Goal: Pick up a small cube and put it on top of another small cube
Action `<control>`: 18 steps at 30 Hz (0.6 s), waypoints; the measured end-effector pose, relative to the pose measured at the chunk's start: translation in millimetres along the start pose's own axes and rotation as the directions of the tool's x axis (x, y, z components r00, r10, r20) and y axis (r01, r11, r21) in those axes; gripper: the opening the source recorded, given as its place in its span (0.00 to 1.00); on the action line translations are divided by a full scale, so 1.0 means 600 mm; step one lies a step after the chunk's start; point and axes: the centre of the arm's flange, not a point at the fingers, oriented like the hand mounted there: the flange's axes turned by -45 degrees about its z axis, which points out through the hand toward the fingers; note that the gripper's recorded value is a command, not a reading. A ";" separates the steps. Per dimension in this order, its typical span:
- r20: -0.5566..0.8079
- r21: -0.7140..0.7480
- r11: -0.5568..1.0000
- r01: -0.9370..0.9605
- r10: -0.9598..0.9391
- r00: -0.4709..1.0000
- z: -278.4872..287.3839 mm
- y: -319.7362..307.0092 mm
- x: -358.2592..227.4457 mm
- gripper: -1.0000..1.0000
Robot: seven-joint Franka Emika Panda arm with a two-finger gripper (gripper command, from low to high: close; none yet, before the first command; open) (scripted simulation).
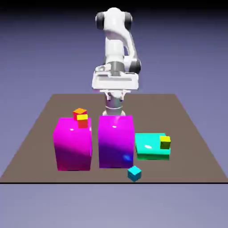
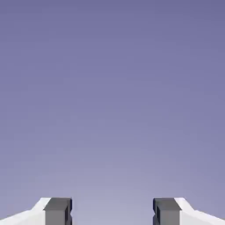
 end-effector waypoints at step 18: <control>0.661 -0.159 0.868 -0.471 0.448 0.602 0.320 0.038 0.026 0.50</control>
